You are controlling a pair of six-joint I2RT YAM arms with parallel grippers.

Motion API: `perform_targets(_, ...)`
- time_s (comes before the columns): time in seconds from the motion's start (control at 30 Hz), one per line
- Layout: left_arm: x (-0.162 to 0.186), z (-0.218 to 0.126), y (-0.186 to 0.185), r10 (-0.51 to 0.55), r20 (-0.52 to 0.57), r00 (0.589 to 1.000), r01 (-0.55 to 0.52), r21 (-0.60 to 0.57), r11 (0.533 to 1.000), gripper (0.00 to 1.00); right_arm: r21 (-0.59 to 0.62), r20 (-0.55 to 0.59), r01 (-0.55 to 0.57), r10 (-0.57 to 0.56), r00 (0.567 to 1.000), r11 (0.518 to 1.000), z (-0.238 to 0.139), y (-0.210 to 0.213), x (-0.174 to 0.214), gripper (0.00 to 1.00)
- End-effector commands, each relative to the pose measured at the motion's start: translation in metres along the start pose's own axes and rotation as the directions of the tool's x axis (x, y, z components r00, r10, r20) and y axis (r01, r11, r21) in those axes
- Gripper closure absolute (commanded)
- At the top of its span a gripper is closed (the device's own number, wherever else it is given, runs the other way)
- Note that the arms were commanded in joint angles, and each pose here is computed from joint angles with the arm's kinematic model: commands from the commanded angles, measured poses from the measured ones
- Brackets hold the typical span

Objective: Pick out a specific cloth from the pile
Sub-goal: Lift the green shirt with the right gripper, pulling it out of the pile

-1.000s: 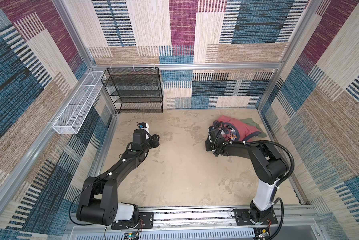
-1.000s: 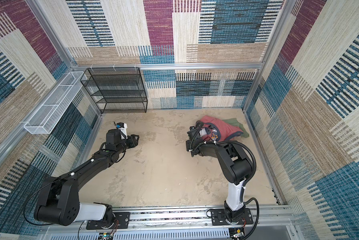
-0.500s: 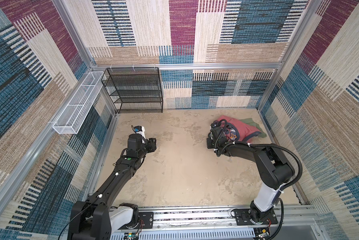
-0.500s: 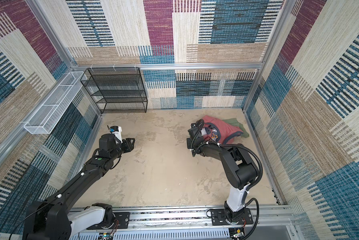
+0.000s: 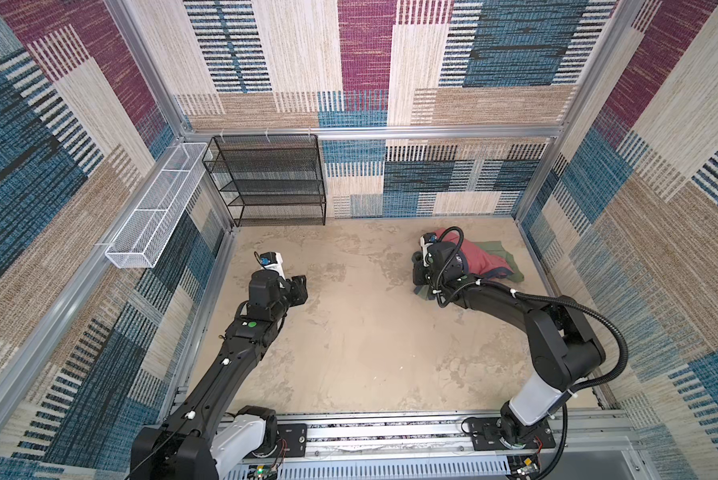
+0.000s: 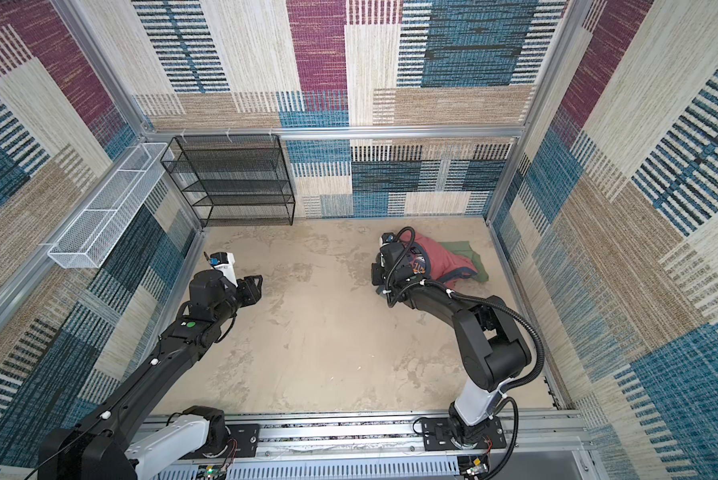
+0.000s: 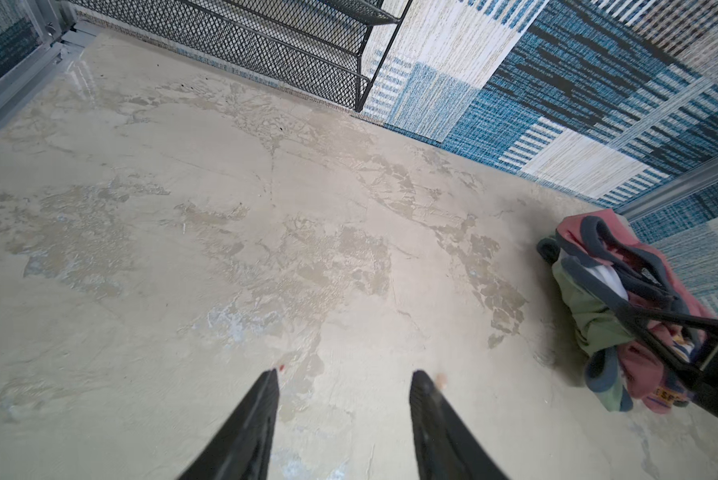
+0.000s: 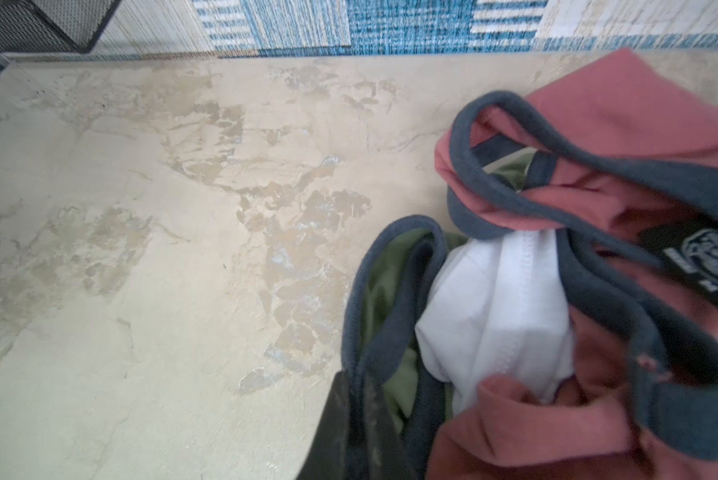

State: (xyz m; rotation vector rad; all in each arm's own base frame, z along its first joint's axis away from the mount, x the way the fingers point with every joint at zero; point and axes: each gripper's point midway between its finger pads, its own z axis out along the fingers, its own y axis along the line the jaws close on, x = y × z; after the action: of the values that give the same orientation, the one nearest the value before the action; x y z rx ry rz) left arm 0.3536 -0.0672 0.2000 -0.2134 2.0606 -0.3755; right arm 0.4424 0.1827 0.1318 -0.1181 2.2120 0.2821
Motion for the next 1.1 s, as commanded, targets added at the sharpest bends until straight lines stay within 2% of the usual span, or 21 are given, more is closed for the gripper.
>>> perform_targets(0.0,0.005,0.001,-0.003,0.012,-0.029,0.999,-0.011,0.018,1.0,0.46,-0.052,0.059,-0.034,0.037,0.998,0.998,-0.007,0.004,-0.02,1.0)
perform_targets(0.33,0.009,0.0,-0.006,0.018,-0.042,0.999,-0.016,0.038,0.999,0.46,-0.11,0.071,-0.093,0.101,0.992,0.99,-0.015,-0.004,-0.029,1.0)
perform_targets(1.07,0.002,0.0,-0.008,0.004,-0.025,1.0,-0.003,0.044,0.999,0.46,-0.18,0.197,-0.112,0.148,0.969,0.977,-0.069,-0.02,-0.093,1.0)
